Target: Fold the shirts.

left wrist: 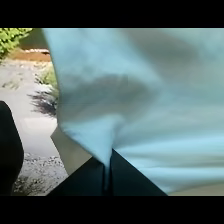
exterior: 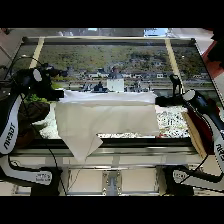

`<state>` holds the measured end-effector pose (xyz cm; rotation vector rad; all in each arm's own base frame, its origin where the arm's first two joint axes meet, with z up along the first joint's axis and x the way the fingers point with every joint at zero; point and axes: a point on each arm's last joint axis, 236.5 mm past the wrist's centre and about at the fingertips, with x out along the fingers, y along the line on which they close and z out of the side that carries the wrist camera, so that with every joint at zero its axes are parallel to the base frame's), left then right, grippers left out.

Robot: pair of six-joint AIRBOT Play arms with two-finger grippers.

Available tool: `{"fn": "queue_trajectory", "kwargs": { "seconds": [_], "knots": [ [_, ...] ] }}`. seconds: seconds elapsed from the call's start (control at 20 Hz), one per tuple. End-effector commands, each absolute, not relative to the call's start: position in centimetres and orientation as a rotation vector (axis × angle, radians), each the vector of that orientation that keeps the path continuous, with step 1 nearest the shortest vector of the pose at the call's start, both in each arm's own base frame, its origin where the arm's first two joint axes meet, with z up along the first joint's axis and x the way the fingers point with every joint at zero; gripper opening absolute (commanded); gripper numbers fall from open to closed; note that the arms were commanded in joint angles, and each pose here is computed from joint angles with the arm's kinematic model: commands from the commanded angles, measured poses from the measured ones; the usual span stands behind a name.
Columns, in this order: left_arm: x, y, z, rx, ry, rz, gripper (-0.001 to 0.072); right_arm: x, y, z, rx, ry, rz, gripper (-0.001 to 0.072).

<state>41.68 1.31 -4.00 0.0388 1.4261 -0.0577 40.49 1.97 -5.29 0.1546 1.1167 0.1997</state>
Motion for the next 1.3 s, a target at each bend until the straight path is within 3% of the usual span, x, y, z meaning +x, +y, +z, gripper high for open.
{"fn": "queue_trajectory", "kwargs": {
  "seconds": [0.0, 0.2, 0.65, 0.7, 0.75, 0.8, 0.9, 1.0, 1.1, 1.15, 1.25],
  "knots": [
    [38.6, -0.4, -5.4, -0.012, 1.543, -0.125, 0.0021, 38.9, 2.1, -6.5, 0.122, 1.202, 0.197, 0.0030],
    [37.7, -0.5, -7.6, -0.021, 1.566, -0.123, 0.0021, 38.3, 4.1, -8.6, 0.103, 1.258, 0.240, 0.0031],
    [40.4, 0.3, -8.1, -0.035, 1.449, -0.054, 0.0027, 37.4, 5.8, -10.9, 0.117, 1.335, 0.262, 0.0054],
    [40.5, 0.4, -8.1, -0.025, 1.449, -0.057, 0.0176, 37.2, 5.7, -10.9, 0.123, 1.340, 0.255, 0.0119],
    [40.5, 1.0, -7.9, 0.005, 1.450, -0.046, 0.0459, 37.1, 5.5, -10.7, 0.121, 1.346, 0.246, 0.0210],
    [40.4, 1.9, -7.3, 0.045, 1.462, -0.024, 0.0618, 36.9, 5.2, -10.1, 0.100, 1.351, 0.242, 0.0225],
    [40.2, 3.9, -5.1, 0.116, 1.471, 0.035, 0.0619, 36.4, 3.3, -8.0, 0.020, 1.363, 0.197, 0.0247],
    [40.9, 4.7, -0.9, 0.150, 1.372, 0.061, 0.0619, 35.8, 0.5, -4.8, -0.082, 1.353, 0.111, 0.0355],
    [40.6, 4.4, 3.9, 0.146, 1.248, 0.061, 0.0618, 35.0, -2.1, -1.2, -0.171, 1.305, 0.026, 0.0355],
    [39.7, 4.4, 5.6, 0.147, 1.203, 0.066, 0.0619, 34.7, -3.1, 0.5, -0.197, 1.270, -0.015, 0.0356],
    [36.0, 4.2, 6.0, 0.096, 1.175, 0.074, 0.0618, 34.3, -4.5, 2.9, -0.154, 1.192, -0.077, 0.0447]
  ]
}}
